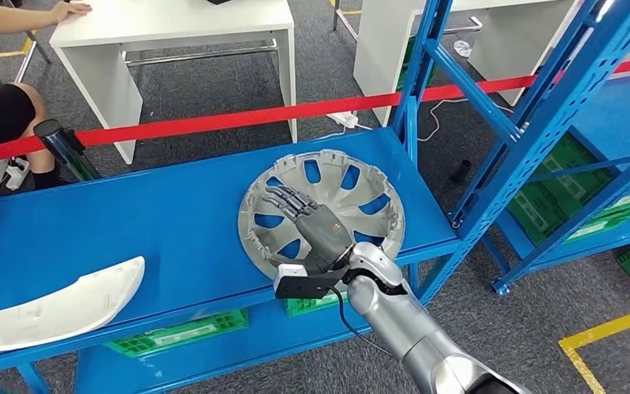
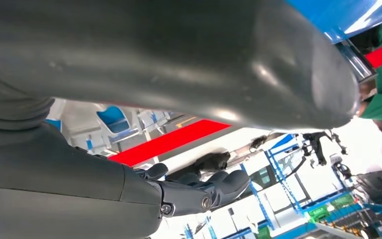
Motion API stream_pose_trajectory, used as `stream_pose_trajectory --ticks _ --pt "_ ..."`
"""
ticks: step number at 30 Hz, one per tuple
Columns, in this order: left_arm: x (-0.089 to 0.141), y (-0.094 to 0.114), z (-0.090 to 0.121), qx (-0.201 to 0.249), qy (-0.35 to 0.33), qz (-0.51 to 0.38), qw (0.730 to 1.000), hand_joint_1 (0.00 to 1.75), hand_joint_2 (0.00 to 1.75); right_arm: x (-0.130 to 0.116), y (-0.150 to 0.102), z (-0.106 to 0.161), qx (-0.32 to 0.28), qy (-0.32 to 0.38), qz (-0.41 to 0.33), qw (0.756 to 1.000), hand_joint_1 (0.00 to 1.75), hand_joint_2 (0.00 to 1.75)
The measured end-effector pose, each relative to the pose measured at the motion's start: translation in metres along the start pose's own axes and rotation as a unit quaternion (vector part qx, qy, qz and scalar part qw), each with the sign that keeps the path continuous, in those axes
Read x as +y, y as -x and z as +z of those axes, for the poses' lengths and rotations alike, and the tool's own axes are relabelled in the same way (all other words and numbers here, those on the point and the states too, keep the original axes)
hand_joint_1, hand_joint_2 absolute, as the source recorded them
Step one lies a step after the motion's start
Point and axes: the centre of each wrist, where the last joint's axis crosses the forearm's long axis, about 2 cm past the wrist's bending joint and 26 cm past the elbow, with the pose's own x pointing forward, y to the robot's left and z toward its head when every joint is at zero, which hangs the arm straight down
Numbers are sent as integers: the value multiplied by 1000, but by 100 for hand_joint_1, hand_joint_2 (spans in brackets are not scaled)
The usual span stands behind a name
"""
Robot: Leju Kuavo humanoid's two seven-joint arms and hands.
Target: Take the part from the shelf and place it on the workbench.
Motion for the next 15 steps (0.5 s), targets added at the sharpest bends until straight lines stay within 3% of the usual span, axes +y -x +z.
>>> stream_pose_trajectory --ticks 15 --pt "0 2 0 7 3 1 1000 0 0 5 1 1 7 -7 -1 1000 0 0"
